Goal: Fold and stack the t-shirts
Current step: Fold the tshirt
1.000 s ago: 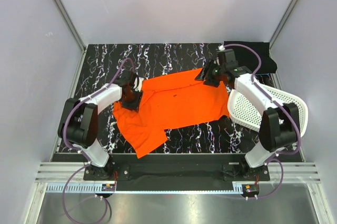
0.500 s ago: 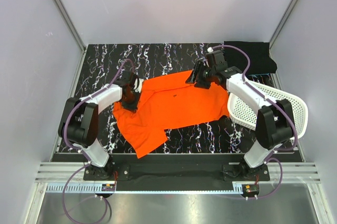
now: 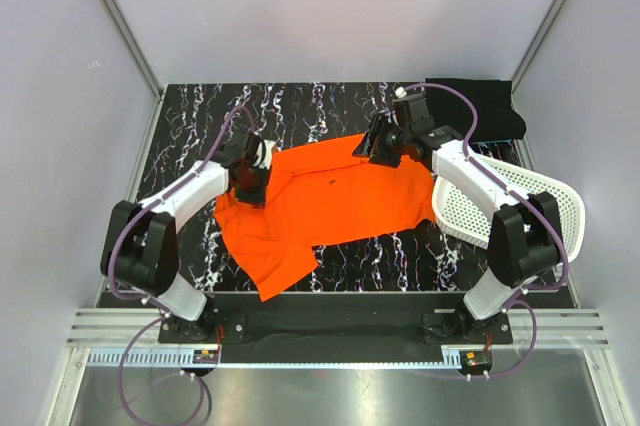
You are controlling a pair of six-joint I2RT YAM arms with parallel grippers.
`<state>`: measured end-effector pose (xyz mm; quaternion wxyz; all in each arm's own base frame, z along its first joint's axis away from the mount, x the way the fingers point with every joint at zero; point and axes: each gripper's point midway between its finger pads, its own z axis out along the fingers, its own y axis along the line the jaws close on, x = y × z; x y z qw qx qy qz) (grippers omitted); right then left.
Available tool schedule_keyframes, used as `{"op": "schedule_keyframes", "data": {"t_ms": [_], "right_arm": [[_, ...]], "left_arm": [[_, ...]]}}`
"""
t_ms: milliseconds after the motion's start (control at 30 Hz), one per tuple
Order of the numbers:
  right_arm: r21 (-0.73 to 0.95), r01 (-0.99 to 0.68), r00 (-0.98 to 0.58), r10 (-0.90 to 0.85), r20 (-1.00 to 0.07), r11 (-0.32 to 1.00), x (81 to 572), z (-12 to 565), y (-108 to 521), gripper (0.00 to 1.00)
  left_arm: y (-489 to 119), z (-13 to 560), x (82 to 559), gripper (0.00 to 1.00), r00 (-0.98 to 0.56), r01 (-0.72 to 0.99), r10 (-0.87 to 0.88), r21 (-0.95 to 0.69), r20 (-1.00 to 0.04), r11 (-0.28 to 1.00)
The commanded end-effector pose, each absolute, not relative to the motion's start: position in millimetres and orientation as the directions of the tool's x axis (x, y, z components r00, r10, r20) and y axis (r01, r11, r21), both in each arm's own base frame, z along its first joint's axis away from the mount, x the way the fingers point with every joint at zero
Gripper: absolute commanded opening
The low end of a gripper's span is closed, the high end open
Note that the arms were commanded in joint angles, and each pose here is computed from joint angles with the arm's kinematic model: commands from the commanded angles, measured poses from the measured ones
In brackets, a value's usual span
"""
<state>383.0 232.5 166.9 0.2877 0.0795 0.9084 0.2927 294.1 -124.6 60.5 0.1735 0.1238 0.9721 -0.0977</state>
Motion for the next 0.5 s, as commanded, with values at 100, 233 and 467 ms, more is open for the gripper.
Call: {"op": "schedule_keyframes", "data": {"t_ms": [100,233,467], "right_arm": [[0.597,-0.065,-0.793,0.321,-0.517,0.800,395.1,188.7,241.0,0.59],[0.592,-0.064,-0.790,0.321,-0.522,0.804,393.4,188.5,238.8,0.60],[0.595,-0.069,-0.790,0.321,-0.523,0.801,392.9,190.3,239.4,0.60]], "left_arm": [[-152.5,99.5,296.3,0.00,-0.889,0.272,0.158,-0.218,-0.430,0.937],[-161.5,105.3,294.9,0.00,-0.888,0.264,0.144,-0.229,-0.437,0.937],[-179.3,107.3,286.1,0.00,-0.896,0.247,0.127,-0.239,-0.426,0.939]]}}
